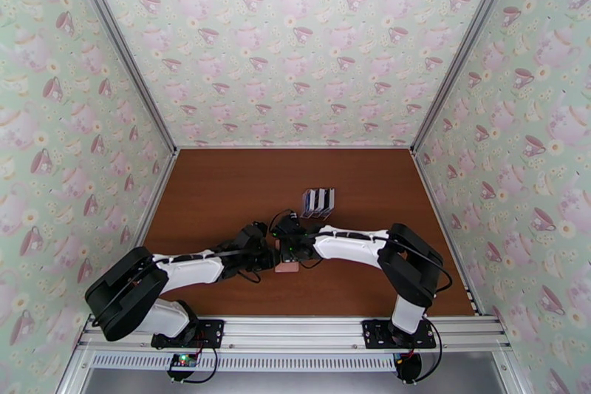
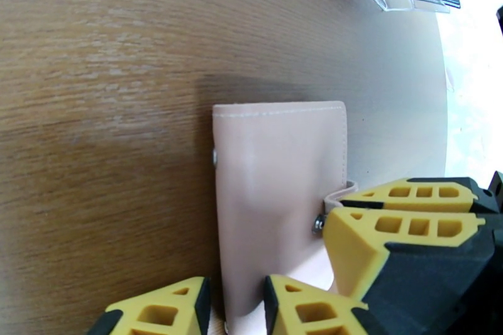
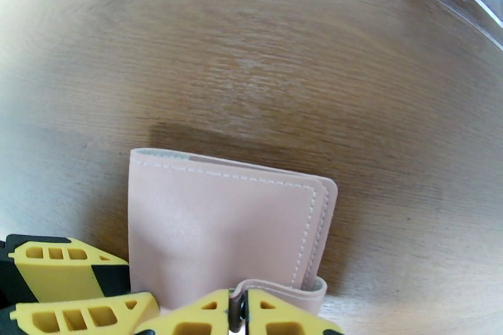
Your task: Put the credit cards into the card holder
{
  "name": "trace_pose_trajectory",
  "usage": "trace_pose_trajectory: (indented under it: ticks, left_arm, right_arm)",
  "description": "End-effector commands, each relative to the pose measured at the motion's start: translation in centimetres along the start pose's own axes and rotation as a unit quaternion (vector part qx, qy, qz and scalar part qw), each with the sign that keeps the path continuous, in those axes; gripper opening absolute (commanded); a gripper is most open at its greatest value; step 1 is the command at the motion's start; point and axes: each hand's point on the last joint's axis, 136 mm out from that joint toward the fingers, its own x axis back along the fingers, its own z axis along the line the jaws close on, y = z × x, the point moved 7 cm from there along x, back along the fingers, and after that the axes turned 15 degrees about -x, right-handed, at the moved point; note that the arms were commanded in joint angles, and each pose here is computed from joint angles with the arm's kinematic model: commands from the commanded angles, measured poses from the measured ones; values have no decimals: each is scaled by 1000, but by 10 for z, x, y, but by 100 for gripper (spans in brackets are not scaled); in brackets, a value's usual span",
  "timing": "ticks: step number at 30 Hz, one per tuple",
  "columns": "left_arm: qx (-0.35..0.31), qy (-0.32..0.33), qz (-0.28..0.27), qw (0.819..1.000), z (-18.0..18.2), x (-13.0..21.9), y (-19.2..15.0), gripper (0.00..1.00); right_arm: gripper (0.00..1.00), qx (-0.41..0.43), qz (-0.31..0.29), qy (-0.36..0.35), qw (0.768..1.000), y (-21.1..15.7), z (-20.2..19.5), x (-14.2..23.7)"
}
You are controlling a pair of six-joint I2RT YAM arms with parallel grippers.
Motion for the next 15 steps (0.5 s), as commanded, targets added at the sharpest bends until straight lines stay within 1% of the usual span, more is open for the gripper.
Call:
trace_pose_trajectory:
  ticks: [1, 4, 11, 15]
  left_arm:
    - [15, 58, 32, 998, 19, -7, -16, 30]
    - [17, 63, 32, 997, 20, -6, -17, 27]
    - [17, 61, 34, 997, 19, -7, -16, 26]
    - [17, 61, 33, 997, 18, -6, -15, 26]
  right_arm:
    - [14, 16, -16, -33, 999, 1, -11, 17]
    - [14, 20, -36, -47, 998, 5, -19, 28]
    - [15, 10, -22, -59, 998, -2, -36, 23]
    - [15, -3, -25, -71, 997, -4, -47, 22]
